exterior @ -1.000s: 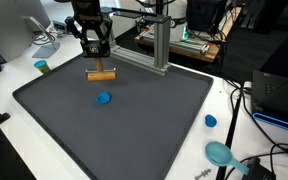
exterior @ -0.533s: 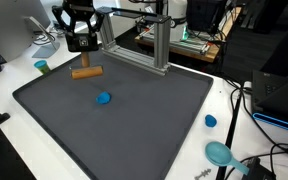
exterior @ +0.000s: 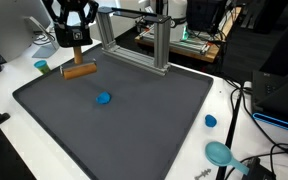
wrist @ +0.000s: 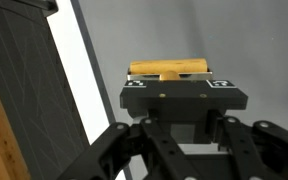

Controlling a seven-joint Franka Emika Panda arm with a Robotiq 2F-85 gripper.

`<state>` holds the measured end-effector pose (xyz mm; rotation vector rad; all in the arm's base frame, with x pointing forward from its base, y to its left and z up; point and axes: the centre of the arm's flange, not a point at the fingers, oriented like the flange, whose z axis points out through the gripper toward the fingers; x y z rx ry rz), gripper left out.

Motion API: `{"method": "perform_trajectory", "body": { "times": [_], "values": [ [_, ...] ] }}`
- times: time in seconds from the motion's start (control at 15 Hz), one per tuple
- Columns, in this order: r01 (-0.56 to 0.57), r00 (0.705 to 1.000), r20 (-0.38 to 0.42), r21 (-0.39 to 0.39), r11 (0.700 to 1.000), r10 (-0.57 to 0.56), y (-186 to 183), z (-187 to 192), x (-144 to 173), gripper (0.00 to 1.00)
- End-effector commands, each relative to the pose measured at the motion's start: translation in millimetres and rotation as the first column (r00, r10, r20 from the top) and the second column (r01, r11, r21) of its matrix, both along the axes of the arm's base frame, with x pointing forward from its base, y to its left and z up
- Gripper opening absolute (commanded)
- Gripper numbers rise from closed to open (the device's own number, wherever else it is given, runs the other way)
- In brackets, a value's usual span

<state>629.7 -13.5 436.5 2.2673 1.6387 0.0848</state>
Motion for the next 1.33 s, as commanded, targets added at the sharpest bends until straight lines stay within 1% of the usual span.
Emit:
{"method": "perform_trajectory", "body": {
  "times": [0.0,0.13,0.2,0.27,0.33,0.47,0.53,0.6,0.67,0.73,0.8,0.87,0.93,1.0,1.13,1.27],
  "values": [
    [-0.081,0.992,-0.106,-0.063,0.995,0.074,18,-8,14,0.23],
    [-0.093,0.986,-0.149,-0.077,0.993,0.081,31,-17,18,0.23],
    [-0.112,0.981,-0.167,-0.061,0.992,0.101,35,-24,23,0.23],
    [-0.173,0.970,-0.171,0.006,0.985,0.171,39,-26,27,0.23],
    [-0.226,0.962,-0.147,0.053,0.973,0.231,42,-26,31,0.23],
    [-0.233,0.962,-0.131,0.056,0.971,0.238,42,-24,45,0.23],
    [-0.183,0.974,-0.129,0.030,0.983,0.185,41,-22,43,0.23],
    [-0.198,0.970,-0.140,0.033,0.980,0.201,48,-36,27,0.48],
    [-0.193,0.971,-0.135,0.032,0.981,0.196,45,-34,31,0.48],
    [-0.190,0.973,-0.131,0.031,0.981,0.192,43,-33,33,0.23],
    [-0.215,0.965,-0.141,0.056,0.975,0.221,44,-37,35,0.23],
    [-0.240,0.960,-0.139,0.051,0.969,0.245,43,-40,35,0.23],
    [-0.253,0.952,-0.156,0.077,0.964,0.262,41,-44,35,0.23],
    [-0.289,0.941,-0.149,0.109,0.951,0.303,37,-49,33,0.23],
    [-0.311,0.931,-0.149,0.155,0.938,0.333,30,-58,32,0.23],
    [-0.304,0.934,-0.139,0.181,0.935,0.330,18,-64,32,0.23]
  ]
}}
